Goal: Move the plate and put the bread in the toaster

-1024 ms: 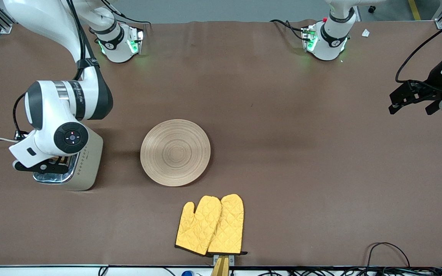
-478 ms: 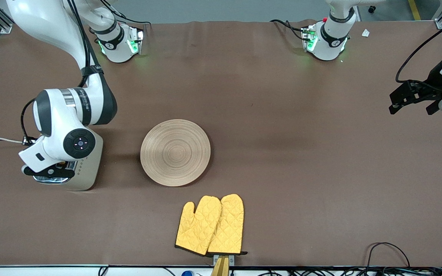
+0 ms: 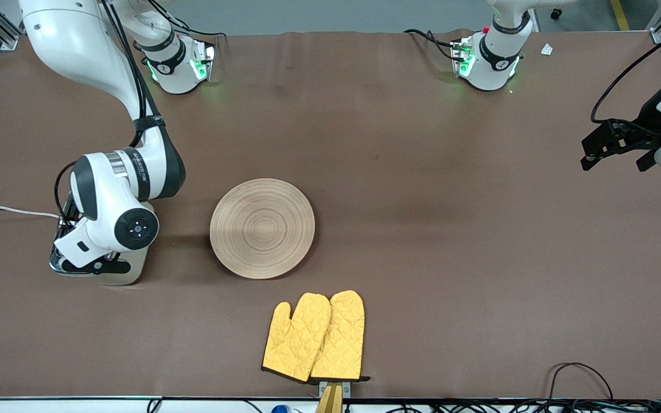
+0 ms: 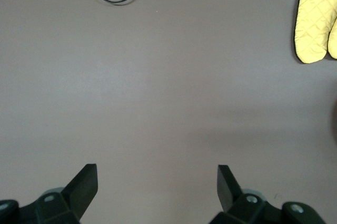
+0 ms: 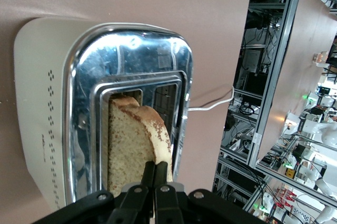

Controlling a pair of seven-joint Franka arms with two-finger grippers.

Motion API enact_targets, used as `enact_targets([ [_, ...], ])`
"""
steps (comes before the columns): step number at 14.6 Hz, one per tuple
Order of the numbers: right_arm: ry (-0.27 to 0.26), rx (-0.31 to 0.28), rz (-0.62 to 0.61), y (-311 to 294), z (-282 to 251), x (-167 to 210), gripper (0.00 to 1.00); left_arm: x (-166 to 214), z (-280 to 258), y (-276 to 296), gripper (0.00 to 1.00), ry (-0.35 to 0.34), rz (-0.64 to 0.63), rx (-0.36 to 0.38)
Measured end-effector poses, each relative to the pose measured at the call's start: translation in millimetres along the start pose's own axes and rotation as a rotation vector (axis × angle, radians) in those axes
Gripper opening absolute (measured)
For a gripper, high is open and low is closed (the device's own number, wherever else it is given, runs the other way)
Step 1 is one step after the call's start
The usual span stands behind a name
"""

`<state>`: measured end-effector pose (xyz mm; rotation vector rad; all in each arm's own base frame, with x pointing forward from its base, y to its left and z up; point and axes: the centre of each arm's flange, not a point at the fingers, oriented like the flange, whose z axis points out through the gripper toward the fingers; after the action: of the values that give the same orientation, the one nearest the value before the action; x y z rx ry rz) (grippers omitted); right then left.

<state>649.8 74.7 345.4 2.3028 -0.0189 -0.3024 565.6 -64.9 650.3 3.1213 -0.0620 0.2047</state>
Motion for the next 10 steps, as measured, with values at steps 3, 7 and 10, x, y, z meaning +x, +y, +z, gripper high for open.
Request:
enact_targets([
  [3, -0.008, 0.012, -0.001, -1.5, 4.2, 0.4, 0.13, -0.3, 0.3, 0.0, 1.00, -0.003, 0.000, 0.001],
  [7, -0.012, 0.058, 0.004, -3.1, -3.6, -1.4, 0.56, -1.1, 0.7, 1.9, 1.00, -0.009, 0.004, 0.001],
  [10, -0.008, 0.172, 0.038, 14.9, -34.8, -12.5, 0.84, -1.2, 0.8, 1.4, 1.00, -0.010, 0.003, 0.001],
])
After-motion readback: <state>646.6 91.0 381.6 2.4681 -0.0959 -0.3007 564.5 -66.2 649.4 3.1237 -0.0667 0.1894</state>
